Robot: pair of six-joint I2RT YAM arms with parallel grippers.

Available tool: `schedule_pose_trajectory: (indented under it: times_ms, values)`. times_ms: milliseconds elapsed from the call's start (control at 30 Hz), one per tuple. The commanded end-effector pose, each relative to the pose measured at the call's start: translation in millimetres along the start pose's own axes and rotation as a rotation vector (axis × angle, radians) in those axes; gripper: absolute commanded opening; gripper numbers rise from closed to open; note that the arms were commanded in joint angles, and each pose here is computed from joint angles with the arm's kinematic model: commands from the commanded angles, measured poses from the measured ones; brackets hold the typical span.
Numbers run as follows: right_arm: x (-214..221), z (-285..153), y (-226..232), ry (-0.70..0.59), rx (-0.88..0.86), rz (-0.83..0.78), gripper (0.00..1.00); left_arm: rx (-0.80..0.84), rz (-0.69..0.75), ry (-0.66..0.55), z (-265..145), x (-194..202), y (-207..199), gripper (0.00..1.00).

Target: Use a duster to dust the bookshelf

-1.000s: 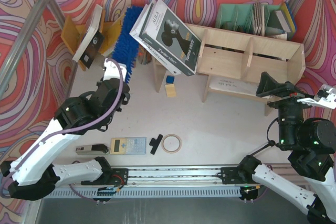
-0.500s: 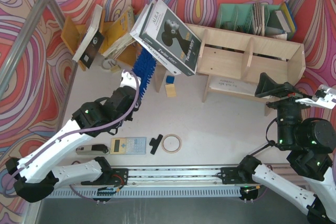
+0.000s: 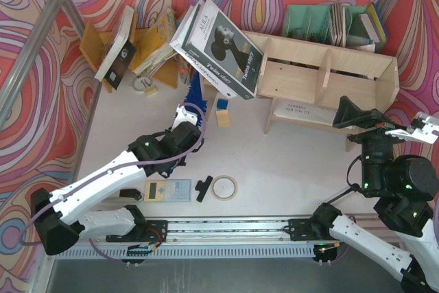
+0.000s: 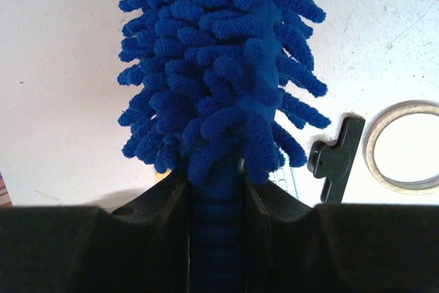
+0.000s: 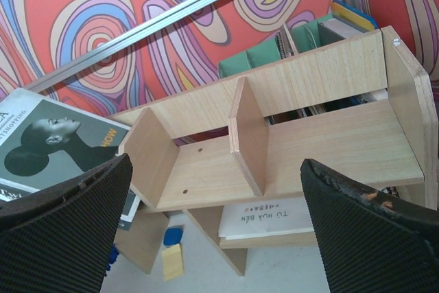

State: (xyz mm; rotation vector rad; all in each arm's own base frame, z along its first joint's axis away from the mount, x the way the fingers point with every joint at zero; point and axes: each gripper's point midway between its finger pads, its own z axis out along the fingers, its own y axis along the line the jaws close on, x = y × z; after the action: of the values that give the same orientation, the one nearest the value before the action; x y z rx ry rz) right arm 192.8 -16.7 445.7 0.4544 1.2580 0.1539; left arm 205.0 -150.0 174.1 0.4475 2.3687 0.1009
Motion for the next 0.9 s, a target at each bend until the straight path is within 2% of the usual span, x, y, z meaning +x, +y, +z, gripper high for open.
schedule_pose_trajectory:
  times_ms: [0, 167, 333, 500, 633, 867]
  values:
    - [0, -3, -7, -0.006, 0.018, 0.002, 0.99, 0.031, -0.046, -0.071, 4, -21, -12, 0.0]
    - [-2, -4, -8, -0.009, 0.018, 0.005, 0.99, -0.037, -0.037, -0.125, -17, -40, 11, 0.0]
    - [-4, -5, -10, -0.013, 0.019, 0.01, 0.99, -0.083, -0.095, -0.223, -53, -63, 40, 0.0]
    - [-3, -5, -10, -0.014, 0.019, 0.007, 0.99, -0.003, -0.166, -0.322, -79, -82, 42, 0.0]
    - [-3, -4, -9, -0.014, 0.019, 0.004, 0.99, 0.043, -0.164, -0.3, -74, -81, 29, 0.0]
    - [-1, -3, -9, -0.012, 0.021, -0.003, 0.99, 0.016, -0.136, -0.207, -36, -56, 13, 0.0]
